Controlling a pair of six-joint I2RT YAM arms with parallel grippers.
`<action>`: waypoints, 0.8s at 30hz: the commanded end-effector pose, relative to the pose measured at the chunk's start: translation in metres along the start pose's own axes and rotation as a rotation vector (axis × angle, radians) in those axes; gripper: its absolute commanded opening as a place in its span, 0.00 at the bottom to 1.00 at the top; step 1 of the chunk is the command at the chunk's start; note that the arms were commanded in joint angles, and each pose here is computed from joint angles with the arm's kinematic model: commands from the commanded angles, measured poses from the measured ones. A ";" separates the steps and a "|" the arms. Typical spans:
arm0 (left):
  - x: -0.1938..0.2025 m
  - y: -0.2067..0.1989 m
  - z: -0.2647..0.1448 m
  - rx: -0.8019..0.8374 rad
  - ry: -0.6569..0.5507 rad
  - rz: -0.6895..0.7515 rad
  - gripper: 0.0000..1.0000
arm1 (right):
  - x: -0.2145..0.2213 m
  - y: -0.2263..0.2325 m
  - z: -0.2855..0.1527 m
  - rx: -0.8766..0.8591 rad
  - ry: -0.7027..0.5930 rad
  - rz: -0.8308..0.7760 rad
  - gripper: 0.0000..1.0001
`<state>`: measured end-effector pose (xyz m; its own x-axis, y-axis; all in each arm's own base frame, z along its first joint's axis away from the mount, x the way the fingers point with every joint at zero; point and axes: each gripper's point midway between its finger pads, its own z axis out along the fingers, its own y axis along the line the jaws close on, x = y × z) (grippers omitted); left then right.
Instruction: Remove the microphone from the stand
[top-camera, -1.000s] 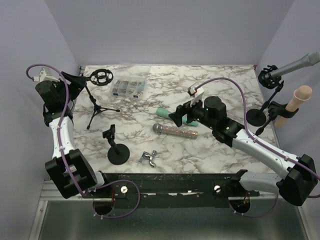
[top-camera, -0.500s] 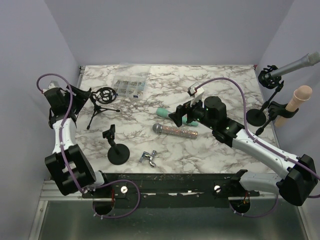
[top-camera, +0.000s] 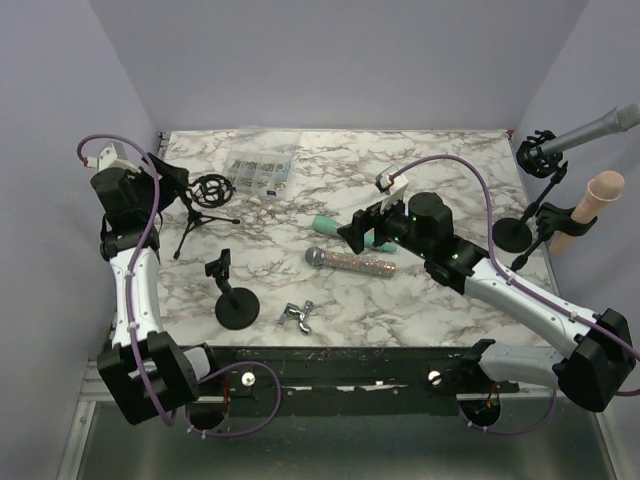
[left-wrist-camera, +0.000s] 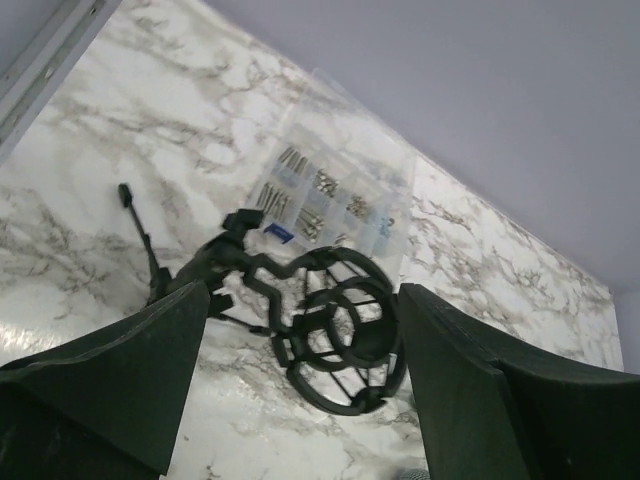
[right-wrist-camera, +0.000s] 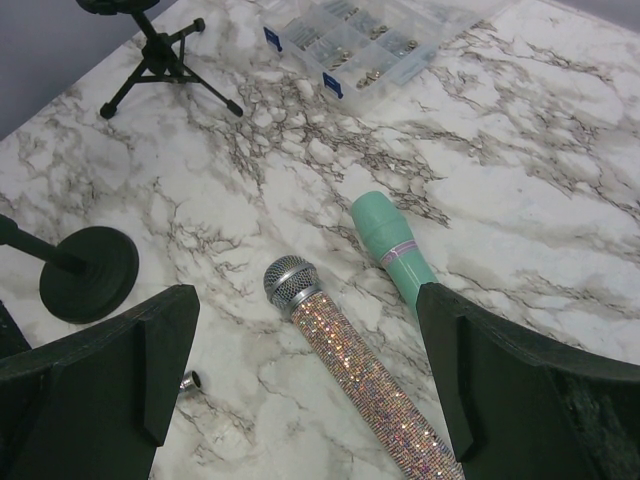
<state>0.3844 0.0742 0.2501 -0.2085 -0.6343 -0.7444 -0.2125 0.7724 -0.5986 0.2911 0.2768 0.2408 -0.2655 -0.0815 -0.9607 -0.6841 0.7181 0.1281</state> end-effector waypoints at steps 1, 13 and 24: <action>-0.027 -0.064 -0.027 0.146 -0.102 0.217 0.79 | -0.004 0.005 0.000 -0.018 0.013 0.010 1.00; 0.025 -0.217 -0.108 0.736 -0.068 0.437 0.82 | -0.006 -0.024 -0.015 0.164 0.052 0.023 1.00; 0.035 -0.250 -0.153 0.894 -0.059 0.438 0.84 | -0.014 -0.084 -0.072 0.537 0.053 -0.040 1.00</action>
<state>0.3019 -0.1345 0.3918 -0.0965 -0.3033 -0.9480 0.5989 0.7430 -0.2987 0.2990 0.2114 0.2521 -0.2962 -0.1114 -0.9486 -0.4398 0.8975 0.0319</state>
